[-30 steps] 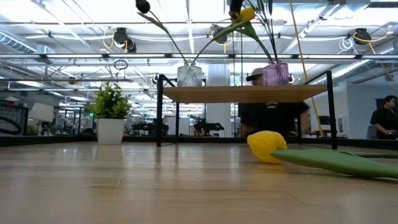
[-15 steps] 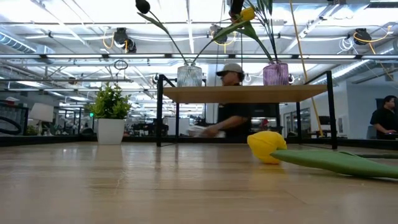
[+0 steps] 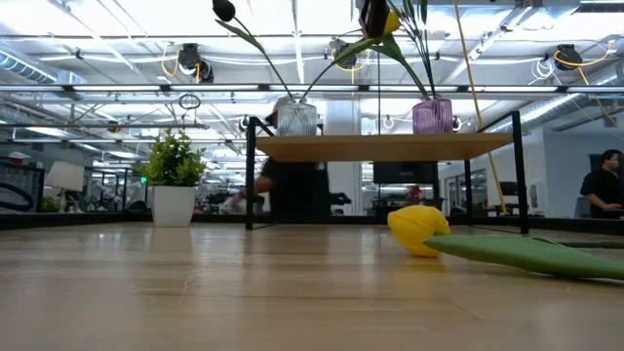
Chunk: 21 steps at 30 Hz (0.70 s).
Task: Pick and place flowers into a vace then onto a shelf
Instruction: Put the white tulip into the transparent vase
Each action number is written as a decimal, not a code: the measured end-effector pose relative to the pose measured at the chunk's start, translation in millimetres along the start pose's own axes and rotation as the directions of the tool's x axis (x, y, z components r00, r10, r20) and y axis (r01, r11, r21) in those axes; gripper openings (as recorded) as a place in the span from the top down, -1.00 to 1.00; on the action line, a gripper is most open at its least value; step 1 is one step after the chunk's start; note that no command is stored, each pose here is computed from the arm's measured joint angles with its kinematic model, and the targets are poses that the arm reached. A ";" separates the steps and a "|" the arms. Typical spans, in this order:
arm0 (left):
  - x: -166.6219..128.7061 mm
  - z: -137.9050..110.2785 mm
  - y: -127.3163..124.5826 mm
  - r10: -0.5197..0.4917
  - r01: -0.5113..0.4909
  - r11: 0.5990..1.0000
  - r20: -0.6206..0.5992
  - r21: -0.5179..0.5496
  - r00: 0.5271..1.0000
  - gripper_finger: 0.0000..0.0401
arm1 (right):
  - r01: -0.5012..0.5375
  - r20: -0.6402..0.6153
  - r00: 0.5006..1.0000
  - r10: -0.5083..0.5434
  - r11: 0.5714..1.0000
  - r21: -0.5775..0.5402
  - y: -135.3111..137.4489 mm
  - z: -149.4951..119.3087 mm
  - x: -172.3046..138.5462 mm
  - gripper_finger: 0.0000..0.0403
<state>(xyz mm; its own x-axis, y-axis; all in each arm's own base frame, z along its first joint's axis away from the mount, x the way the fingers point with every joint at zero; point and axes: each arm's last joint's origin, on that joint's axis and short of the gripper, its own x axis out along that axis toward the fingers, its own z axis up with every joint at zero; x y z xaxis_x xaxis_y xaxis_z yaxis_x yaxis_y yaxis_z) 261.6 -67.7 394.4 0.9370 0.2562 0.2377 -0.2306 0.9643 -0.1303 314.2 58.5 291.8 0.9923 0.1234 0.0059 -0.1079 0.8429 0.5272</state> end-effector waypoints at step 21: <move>43.8 27.1 63.9 0.530 -0.458 0.833 -0.210 0.311 0.822 0.98 | 0.088 -0.158 0.984 -0.078 0.995 0.056 -8.2 -14.8 -1.5 0.15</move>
<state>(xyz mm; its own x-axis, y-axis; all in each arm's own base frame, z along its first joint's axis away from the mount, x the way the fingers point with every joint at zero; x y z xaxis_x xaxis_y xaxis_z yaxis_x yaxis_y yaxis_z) 280.8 7.0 422.6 0.7027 0.7074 -0.0761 -0.7026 0.7068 0.0820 312.7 59.1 274.9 0.9757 0.1383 -0.1699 -0.0165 0.8199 0.5723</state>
